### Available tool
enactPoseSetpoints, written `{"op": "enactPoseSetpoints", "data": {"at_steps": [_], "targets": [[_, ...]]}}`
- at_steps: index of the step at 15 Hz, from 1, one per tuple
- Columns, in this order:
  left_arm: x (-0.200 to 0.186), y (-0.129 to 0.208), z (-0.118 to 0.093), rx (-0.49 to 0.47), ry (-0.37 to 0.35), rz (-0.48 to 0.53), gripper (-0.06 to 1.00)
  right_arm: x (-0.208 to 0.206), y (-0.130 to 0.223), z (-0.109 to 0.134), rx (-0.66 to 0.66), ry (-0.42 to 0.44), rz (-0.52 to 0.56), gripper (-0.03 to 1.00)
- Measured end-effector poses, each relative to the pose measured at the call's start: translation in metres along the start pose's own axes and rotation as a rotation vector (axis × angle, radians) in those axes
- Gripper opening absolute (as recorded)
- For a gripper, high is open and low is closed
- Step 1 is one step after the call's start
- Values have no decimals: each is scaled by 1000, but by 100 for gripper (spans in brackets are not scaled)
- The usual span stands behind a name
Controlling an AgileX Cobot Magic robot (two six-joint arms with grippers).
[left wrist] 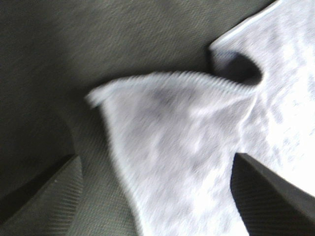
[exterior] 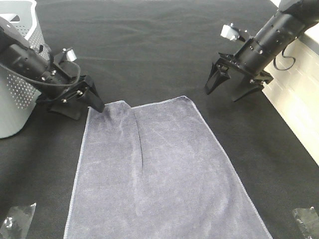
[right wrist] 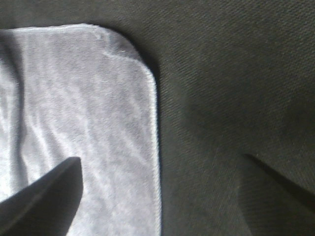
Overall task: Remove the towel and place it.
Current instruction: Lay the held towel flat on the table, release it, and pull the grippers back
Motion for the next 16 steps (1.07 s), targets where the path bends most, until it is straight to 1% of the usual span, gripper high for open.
{"op": "enactPoseSetpoints", "data": {"at_steps": [2, 3, 6, 9, 16], "targets": [[6, -1, -3, -3, 25, -3, 77, 10, -2, -7, 11, 8, -3, 81], [13, 2, -2, -8, 25, 10, 77, 20, -3, -14, 20, 15, -6, 81], [14, 1, -2, -23, 35, 3, 77, 28, -6, -21, 27, 31, -20, 81], [14, 0, -1, -23, 35, 2, 77, 34, -7, -25, 32, 34, -20, 81], [14, -7, 1, -32, 23, -36, 77, 37, -15, -29, 18, 57, -63, 81]]}}
Point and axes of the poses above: a point on each arm's last joint axis where the gripper is mounted, x pointing out along that axis toward the gripper, z along the wrist's bending axis when the last joint is at zero, y = z × x, the point moved 10 cm from there along x, pointing out along that axis toward the gripper, and after that the axes turned 4 degrees about -x, right-handed, at the moved point
